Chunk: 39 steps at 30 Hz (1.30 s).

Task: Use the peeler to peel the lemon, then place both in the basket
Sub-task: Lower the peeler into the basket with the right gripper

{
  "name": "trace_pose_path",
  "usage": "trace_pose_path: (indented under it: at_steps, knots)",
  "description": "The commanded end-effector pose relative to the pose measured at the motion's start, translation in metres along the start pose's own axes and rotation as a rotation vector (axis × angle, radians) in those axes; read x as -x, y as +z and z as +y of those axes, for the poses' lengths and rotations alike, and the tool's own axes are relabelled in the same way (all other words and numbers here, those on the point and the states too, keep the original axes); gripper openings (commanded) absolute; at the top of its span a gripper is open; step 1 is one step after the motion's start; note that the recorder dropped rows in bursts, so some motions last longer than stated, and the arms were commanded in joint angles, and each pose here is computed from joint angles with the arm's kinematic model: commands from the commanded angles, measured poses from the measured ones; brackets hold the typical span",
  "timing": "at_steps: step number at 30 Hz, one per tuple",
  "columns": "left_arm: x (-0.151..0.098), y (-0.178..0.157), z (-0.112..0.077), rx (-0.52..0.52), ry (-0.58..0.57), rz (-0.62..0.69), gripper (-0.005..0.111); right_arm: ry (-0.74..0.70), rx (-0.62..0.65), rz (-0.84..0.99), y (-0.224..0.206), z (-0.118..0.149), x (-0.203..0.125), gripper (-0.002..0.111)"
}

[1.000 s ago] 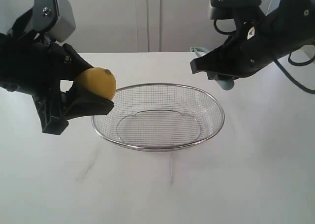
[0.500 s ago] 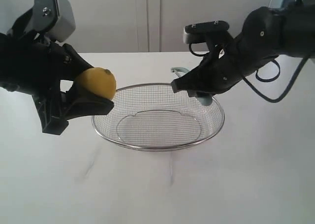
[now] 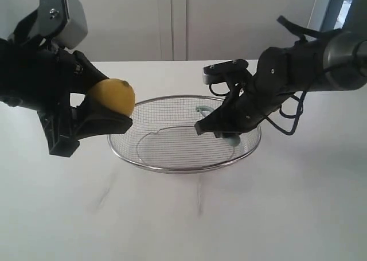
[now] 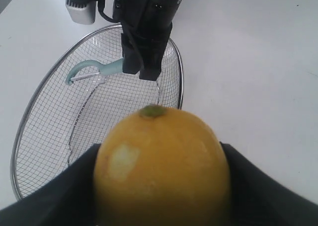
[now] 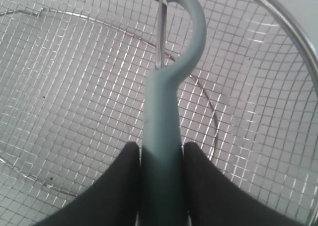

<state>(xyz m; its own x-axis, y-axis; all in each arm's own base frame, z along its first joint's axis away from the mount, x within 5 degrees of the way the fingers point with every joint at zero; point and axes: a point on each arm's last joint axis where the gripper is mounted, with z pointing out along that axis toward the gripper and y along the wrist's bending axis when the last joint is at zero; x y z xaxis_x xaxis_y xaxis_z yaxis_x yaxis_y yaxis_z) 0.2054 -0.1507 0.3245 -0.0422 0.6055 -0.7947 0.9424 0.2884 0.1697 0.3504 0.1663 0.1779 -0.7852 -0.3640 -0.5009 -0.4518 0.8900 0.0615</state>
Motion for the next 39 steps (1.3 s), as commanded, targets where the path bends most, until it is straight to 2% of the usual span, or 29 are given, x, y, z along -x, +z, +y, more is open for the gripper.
trace_pose_path:
  at_steps: [1, 8, 15, 22, 30, 39]
  knots:
    - [0.002, -0.003, -0.002, -0.006, -0.015, -0.018, 0.000, -0.014, 0.006, -0.015, 0.008, 0.004, 0.001, 0.000]
    - [0.002, -0.003, -0.002, -0.006, -0.015, -0.018, 0.000, -0.021, 0.011, 0.004, 0.013, 0.007, -0.002, 0.001]
    - [0.002, -0.003, -0.002, -0.006, -0.015, -0.018, 0.000, -0.023, 0.019, 0.033, 0.013, 0.009, -0.004, 0.022]
    - [0.002, -0.003, -0.002, -0.006, -0.015, -0.018, 0.000, 0.050, 0.059, 0.055, 0.013, 0.013, -0.006, 0.034]
    - [0.002, -0.003, -0.002, -0.006, -0.015, -0.018, 0.000, 0.056, 0.066, 0.067, 0.012, 0.014, -0.007, 0.043]
    - [0.002, -0.003, -0.002, -0.008, -0.015, -0.017, 0.000, 0.077, 0.094, 0.096, 0.011, 0.020, -0.007, 0.043]
